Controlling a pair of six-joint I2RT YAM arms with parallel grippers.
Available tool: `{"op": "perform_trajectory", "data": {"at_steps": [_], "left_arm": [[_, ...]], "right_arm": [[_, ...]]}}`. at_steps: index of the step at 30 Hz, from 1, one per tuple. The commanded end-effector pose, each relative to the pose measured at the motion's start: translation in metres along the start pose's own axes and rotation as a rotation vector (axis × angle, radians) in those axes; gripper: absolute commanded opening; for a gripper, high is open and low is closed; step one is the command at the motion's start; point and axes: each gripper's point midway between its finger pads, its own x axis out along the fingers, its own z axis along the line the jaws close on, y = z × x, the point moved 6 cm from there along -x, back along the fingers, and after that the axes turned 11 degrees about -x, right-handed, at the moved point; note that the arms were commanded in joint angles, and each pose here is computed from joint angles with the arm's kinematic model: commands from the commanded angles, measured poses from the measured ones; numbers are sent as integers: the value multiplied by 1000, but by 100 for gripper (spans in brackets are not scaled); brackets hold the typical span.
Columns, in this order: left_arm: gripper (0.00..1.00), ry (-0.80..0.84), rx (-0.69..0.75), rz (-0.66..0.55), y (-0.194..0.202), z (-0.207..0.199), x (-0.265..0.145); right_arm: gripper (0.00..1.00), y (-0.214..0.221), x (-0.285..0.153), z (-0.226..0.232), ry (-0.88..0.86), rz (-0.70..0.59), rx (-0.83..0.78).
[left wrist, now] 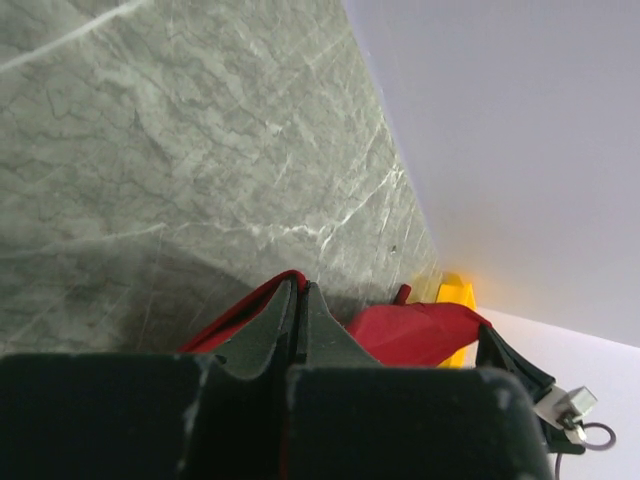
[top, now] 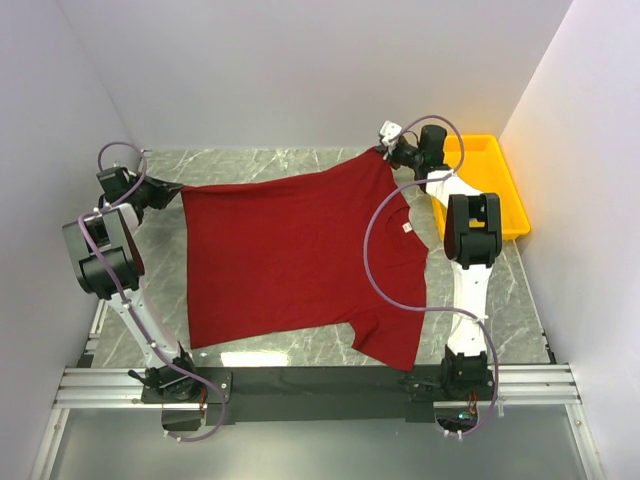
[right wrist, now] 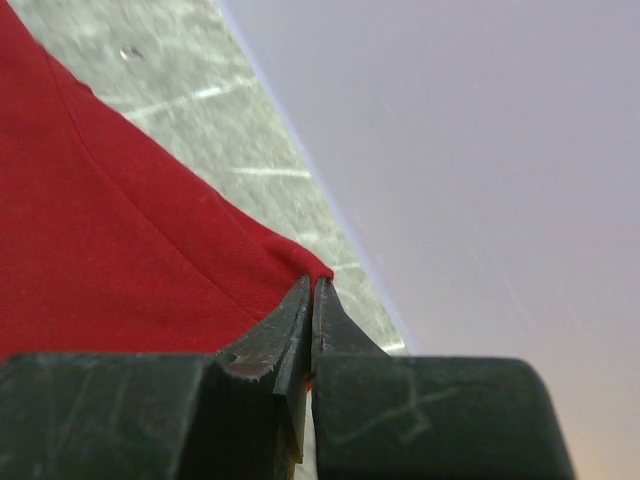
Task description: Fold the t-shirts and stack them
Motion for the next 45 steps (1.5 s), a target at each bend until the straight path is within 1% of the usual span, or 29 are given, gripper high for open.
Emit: {"op": "perform_trajectory", "data": {"at_steps": [1, 3, 10, 15, 19, 24, 29, 34, 40, 45], "left_arm": [[1, 27, 45, -33, -13, -15, 5], [1, 31, 54, -27, -15, -18, 9], [1, 61, 69, 10, -10, -24, 11], [1, 86, 91, 35, -4, -26, 7], [1, 106, 108, 57, 2, -27, 3], [1, 133, 134, 70, 4, -32, -2], [1, 111, 157, 66, 3, -30, -6], [1, 51, 151, 43, 0, -18, -9], [1, 48, 152, 58, 2, -12, -9], [1, 54, 169, 85, 5, -12, -10]], "right_arm": [[0, -43, -17, -38, 61, -93, -41], [0, -48, -19, -39, 48, -121, -17], [0, -42, -22, -23, -55, -112, 25], [0, -31, -24, -9, -81, -79, 39], [0, -29, -29, -10, -81, -79, 55], [0, -37, -31, -8, -110, -109, 62], [0, -26, -49, -14, -117, -94, 81], [0, -23, -62, -13, -150, -94, 77], [0, -18, -66, 7, -215, -85, 104], [0, -18, -67, 13, -235, -85, 109]]}}
